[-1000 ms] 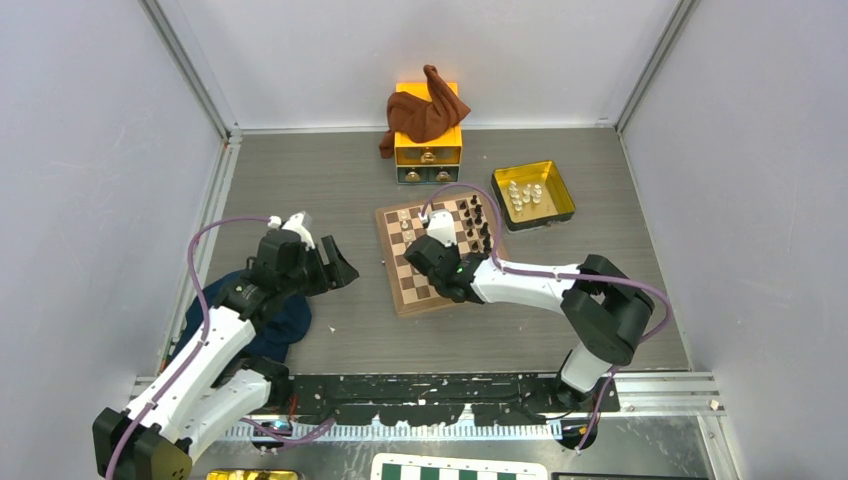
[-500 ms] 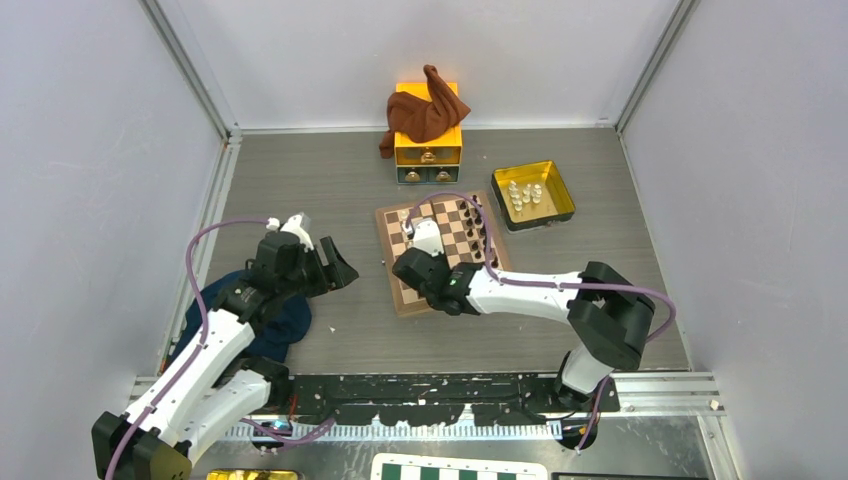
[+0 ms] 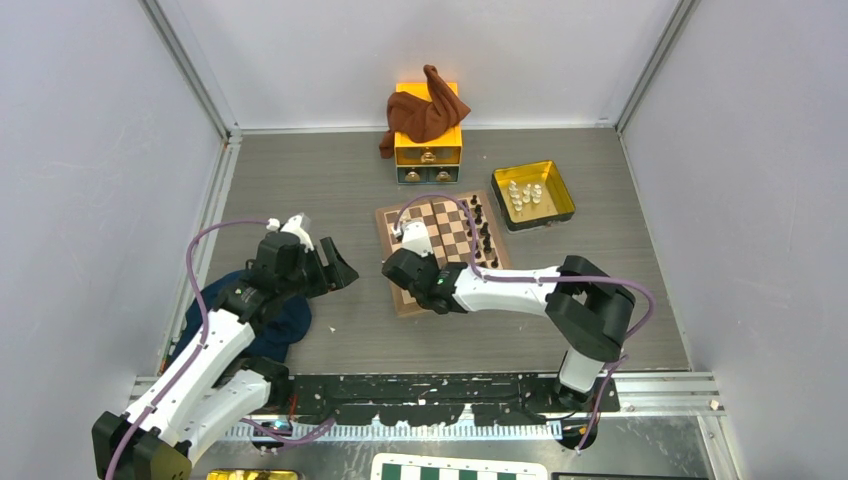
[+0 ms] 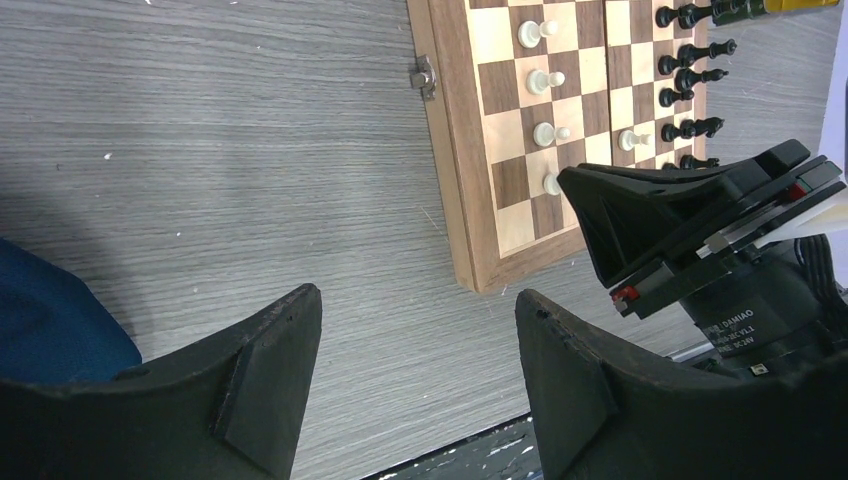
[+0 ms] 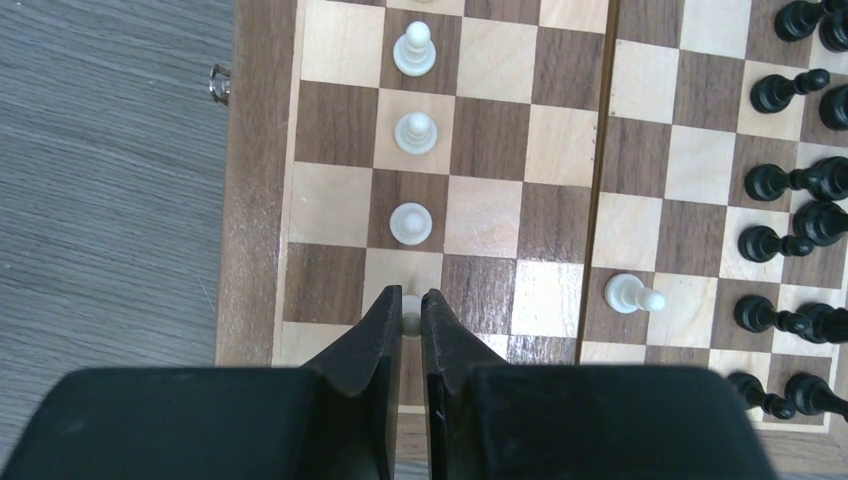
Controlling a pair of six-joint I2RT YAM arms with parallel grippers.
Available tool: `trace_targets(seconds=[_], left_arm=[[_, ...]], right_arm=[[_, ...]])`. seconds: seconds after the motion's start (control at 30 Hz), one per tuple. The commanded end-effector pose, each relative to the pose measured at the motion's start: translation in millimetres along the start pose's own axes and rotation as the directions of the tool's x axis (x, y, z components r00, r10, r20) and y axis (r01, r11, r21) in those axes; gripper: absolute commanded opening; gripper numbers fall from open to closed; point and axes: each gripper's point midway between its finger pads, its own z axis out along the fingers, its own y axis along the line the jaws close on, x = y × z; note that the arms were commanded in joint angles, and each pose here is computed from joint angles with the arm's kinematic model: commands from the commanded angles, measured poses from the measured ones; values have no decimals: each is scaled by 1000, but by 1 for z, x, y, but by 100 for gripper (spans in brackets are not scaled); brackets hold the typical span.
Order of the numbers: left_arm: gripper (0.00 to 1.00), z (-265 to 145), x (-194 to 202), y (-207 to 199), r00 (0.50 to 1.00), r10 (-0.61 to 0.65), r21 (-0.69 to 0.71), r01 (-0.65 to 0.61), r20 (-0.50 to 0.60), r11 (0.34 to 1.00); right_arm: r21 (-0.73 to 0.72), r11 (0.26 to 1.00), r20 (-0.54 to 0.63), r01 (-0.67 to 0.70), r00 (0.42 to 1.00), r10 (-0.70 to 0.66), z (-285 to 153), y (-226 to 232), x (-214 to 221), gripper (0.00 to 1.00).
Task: Set up the chess pieces on the board
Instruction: Place the chess piece on the chessboard.
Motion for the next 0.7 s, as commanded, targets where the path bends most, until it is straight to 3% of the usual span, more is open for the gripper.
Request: trace_targets(seconds=[0.0, 0.67], left_arm=[[72, 0, -8, -7, 999, 7, 33, -8, 33, 999], [72, 2, -4, -4, 1000, 9, 30, -10, 22, 999]], right_arm=[[-29, 999, 78, -36, 996, 38, -1, 16, -31, 1], [-9, 1000, 63, -20, 998, 21, 6, 15, -24, 4]])
